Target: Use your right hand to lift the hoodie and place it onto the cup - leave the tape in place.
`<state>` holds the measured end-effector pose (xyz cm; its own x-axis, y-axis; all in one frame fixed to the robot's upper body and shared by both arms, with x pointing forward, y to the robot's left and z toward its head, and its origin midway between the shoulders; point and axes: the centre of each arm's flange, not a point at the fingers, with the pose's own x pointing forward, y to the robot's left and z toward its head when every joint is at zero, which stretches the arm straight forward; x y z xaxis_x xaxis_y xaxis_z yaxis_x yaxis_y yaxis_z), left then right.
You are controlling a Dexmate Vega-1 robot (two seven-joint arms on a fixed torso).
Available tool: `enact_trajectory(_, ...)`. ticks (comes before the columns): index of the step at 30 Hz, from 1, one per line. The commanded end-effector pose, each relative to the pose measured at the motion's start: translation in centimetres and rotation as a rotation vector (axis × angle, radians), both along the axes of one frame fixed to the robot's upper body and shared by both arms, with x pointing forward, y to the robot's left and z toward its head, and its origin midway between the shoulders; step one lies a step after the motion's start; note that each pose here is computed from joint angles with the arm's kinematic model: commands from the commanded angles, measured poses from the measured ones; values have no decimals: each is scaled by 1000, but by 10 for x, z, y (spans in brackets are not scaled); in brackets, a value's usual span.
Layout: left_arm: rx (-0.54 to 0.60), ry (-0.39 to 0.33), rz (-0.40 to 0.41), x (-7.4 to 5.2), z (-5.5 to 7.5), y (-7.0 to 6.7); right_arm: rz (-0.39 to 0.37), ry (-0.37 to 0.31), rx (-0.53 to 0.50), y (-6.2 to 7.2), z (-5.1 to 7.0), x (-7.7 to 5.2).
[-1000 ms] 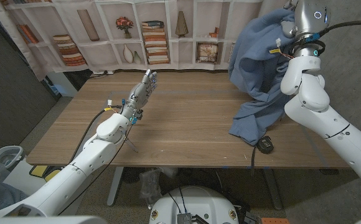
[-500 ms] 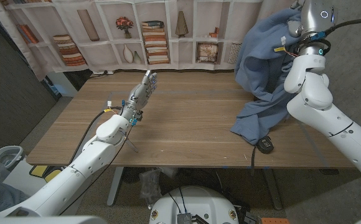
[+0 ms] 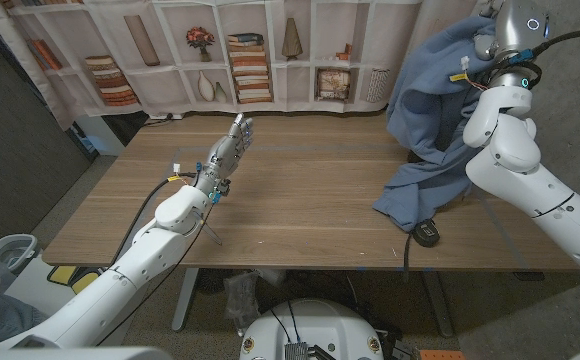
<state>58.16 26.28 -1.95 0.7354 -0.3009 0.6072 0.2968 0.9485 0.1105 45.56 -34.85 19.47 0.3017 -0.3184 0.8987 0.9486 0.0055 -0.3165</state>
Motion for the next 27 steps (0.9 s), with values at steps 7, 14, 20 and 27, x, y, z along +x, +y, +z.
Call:
enact_trajectory(7, 2, 6, 8, -4, -2, 2, -36, 47, 51, -17, -2, 15)
enact_trajectory(14, 5, 10, 9, -5, -4, 1, -43, 66, 57, -18, -6, 22)
enact_trajectory(20, 2, 14, 10, -5, -6, 1, -52, 84, 60, -20, -7, 26)
enact_trajectory(27, -1, 15, 12, -7, -9, 2, -56, 109, 53, -19, -11, 32)
